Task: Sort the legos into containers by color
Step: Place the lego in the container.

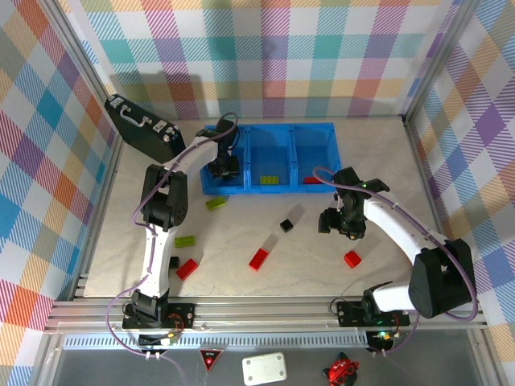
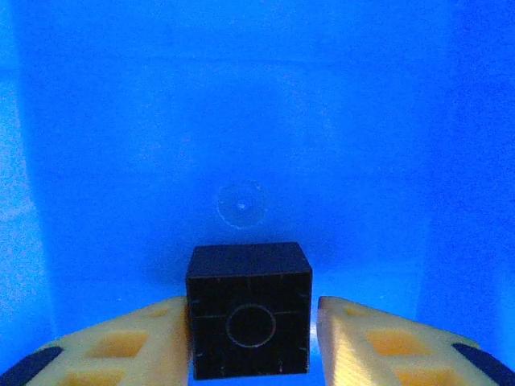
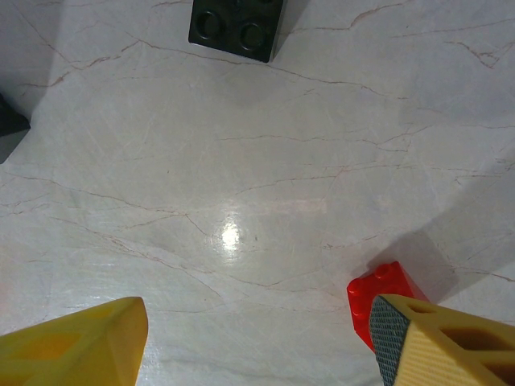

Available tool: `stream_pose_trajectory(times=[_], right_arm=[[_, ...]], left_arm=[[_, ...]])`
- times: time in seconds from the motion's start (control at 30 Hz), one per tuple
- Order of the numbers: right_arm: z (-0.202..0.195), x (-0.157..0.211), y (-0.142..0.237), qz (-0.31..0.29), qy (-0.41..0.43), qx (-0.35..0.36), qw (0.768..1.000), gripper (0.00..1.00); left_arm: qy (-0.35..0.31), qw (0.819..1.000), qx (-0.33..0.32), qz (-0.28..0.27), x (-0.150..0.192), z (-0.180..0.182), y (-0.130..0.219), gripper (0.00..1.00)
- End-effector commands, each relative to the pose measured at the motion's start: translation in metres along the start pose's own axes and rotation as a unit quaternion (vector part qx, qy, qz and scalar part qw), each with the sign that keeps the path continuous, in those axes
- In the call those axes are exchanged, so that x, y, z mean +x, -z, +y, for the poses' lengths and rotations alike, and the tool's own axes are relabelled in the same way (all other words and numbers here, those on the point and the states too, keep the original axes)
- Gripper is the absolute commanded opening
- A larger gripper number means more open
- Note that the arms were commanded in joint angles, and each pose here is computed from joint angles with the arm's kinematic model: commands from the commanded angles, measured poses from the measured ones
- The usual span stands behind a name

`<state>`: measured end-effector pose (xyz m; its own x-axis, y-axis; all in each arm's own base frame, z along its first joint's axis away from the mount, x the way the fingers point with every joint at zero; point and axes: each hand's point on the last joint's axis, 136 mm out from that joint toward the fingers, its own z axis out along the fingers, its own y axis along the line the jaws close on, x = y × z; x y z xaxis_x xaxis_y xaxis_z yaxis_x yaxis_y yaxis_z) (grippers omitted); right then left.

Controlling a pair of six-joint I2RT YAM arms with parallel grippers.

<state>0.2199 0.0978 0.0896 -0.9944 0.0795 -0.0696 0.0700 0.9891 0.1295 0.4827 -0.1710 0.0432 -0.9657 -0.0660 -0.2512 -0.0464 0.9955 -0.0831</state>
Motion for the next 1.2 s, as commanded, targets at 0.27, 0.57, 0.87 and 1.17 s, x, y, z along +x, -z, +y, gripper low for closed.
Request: stream_pose_trajectory(times=[0.27, 0.57, 0.87, 1.17], right_arm=[[-0.001, 0.003, 0.000, -0.001, 0.006, 0.006, 1.000, 0.74], [-0.001, 0.002, -0.008, -0.006, -0.021, 0.001, 1.000, 0.74], [-0.014, 0.007, -0.003, -0.034, -0.082, 0.019, 0.996, 0.75], [-0.036, 0.014, 0.008, -0.060, -0.166, 0.063, 0.982, 0.77]], left_arm=[[0.003, 0.999, 0.028, -0.015, -0.003, -0.003, 0.041, 0.47], [0.005, 0.998, 0.046, -0.031, 0.007, -0.002, 0.076, 0.48], [-0.003, 0.998, 0.048, -0.045, 0.041, 0.013, 0.113, 0.48], [-0.019, 0.998, 0.026, -0.048, 0.083, 0.044, 0.142, 0.48]])
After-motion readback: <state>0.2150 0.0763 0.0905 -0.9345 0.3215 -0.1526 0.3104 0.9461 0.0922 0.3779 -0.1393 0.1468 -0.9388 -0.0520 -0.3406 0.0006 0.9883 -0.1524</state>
